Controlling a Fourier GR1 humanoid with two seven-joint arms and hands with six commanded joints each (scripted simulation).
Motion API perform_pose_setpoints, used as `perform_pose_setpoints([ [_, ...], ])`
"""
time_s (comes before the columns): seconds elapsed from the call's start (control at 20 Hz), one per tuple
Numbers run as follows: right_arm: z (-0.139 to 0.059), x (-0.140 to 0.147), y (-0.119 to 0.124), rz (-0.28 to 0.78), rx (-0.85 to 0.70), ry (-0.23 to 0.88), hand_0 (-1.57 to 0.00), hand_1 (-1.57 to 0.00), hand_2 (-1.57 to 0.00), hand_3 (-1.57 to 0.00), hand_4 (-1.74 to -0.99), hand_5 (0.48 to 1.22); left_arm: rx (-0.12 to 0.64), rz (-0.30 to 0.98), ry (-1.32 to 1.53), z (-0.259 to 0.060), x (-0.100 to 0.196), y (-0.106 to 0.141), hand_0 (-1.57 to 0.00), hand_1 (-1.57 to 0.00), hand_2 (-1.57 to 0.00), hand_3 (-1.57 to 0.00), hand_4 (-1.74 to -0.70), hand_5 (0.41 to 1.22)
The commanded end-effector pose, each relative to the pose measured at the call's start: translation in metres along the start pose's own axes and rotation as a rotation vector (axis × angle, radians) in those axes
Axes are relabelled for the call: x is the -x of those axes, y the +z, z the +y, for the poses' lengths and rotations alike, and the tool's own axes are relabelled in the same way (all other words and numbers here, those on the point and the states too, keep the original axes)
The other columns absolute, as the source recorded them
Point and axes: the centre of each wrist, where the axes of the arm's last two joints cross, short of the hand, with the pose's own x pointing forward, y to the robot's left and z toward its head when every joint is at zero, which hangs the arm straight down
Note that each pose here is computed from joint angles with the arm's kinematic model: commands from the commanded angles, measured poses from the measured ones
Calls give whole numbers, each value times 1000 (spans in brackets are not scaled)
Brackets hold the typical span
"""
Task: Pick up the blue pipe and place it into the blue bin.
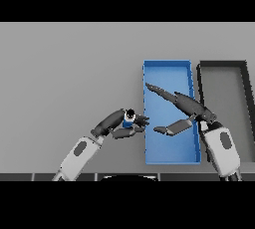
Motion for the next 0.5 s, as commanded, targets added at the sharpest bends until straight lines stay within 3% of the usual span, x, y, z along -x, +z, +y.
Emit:
perform_pose_setpoints([
  [0.0, 3, -3, -5, 5, -23, 1, 1, 0, -1, 1, -1256, 523, 1, 1, -3, 0, 1, 2, -1571, -1571, -1571, -1571, -1474, 1221],
  [0.45, 23, -8, -51, 27, -240, -35, 1, 1, 1, 1, -1201, 514, 14, -3, 12, 1, 1, -3, -1571, -1571, -1571, -1571, -1474, 1221],
])
